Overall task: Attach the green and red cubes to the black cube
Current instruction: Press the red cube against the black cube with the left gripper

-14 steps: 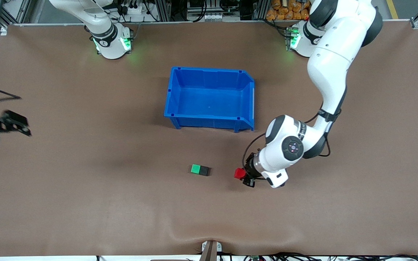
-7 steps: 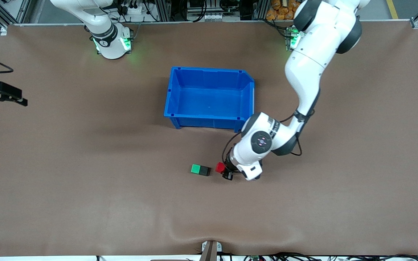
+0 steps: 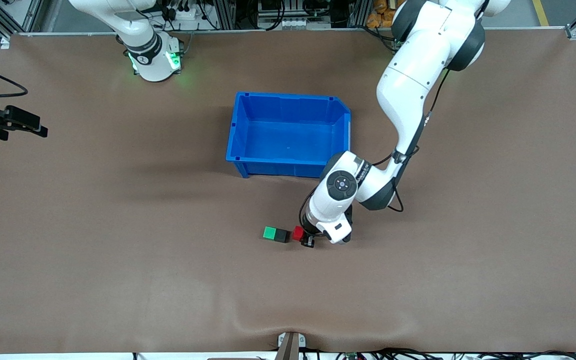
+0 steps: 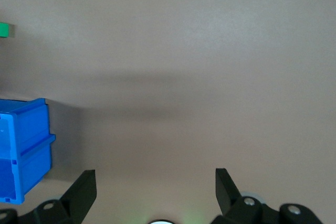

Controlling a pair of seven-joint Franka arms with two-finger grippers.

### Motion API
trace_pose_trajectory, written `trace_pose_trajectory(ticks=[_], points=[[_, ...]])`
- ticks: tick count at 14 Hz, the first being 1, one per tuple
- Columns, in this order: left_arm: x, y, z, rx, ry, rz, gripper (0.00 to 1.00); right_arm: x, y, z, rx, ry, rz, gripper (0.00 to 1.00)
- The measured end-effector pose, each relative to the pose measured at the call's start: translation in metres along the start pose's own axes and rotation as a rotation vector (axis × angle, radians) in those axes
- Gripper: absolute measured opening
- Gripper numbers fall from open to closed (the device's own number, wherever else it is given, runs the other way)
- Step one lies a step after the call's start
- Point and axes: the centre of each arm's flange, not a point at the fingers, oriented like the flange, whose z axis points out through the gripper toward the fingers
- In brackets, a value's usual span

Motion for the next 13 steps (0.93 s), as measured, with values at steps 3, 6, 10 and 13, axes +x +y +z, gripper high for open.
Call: trace_pose_trajectory(ticks=[3, 6, 10, 13], points=[[0.000, 0.005, 0.004, -0.020, -0.007, -0.011, 0.40, -0.001, -0.001, -0.005, -0.003, 0.015, -0.001, 1.00], [-0.001, 0.005, 0.005, -0.021, -0.009, -0.011, 0.40, -0.001, 0.004, -0.008, -0.009, 0.019, 0.010, 1.00], [-0.006, 0.002, 0.005, -0.011, -0.006, -0.004, 0.40, -0.009, 0.012, -0.011, -0.068, -0.027, 0.021, 1.00], [-0.006, 0.002, 0.005, -0.004, -0.002, -0.003, 0.40, -0.013, 0.019, -0.016, -0.070, -0.038, 0.044, 1.00]])
